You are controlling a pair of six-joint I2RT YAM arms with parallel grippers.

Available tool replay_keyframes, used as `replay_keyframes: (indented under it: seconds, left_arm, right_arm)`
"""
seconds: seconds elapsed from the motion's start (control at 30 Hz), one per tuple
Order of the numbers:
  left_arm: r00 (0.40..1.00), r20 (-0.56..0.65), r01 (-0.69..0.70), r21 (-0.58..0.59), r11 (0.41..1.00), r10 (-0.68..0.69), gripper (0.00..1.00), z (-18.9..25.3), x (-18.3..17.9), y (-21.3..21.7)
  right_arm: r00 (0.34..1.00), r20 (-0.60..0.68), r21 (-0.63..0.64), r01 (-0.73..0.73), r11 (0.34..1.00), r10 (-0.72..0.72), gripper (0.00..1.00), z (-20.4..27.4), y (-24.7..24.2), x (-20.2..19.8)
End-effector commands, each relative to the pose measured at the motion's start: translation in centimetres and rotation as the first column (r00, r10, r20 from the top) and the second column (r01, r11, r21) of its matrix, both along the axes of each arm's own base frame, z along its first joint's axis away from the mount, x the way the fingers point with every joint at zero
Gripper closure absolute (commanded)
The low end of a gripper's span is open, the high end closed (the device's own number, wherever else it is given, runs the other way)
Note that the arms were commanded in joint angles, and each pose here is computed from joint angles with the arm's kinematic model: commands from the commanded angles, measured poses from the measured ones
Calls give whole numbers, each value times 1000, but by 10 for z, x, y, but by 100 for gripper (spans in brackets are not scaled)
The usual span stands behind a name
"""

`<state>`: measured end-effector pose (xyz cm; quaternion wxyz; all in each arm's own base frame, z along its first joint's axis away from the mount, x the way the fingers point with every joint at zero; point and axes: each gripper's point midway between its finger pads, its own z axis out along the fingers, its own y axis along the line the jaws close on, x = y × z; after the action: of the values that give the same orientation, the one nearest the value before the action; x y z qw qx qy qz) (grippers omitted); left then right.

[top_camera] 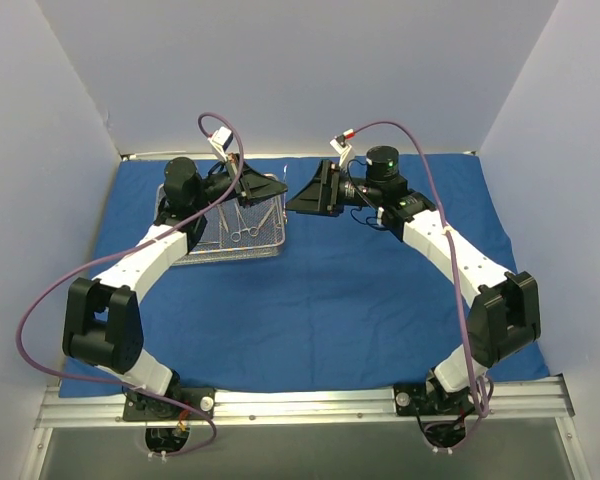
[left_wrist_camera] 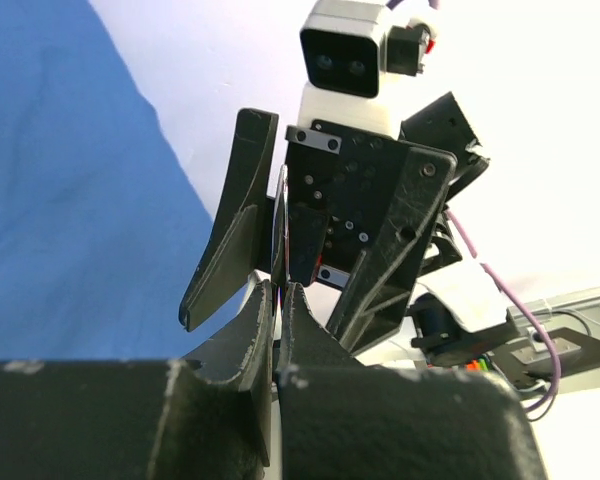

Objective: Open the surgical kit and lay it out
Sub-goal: Place the medical item in the surgical kit.

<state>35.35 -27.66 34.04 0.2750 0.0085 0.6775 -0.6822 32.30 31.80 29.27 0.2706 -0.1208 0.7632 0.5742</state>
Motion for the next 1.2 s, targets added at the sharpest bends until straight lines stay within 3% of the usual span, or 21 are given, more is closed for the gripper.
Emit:
replay_keyframes:
  seconds: [0.0, 0.9, 1.1, 1.17]
  left_arm:
    - [991, 131, 42, -76, 996, -32, 98, 40, -21, 0]
    - [994, 100, 39, -83, 996, -30, 98, 32, -17, -10]
    - [995, 97, 42, -84, 996, -34, 98, 31, -13, -14]
    - [995, 95, 45, -83, 996, -37, 98, 29, -13, -15]
  right_arm:
    - [997, 73, 78, -22, 997, 16, 37, 33, 0, -1]
    - [992, 44, 161, -124, 979, 119, 67, 37, 13, -15]
    - [983, 49, 177, -181, 967, 175, 88, 39, 18, -23]
    - [983, 43, 176, -185, 967, 180, 100, 38, 18, -23]
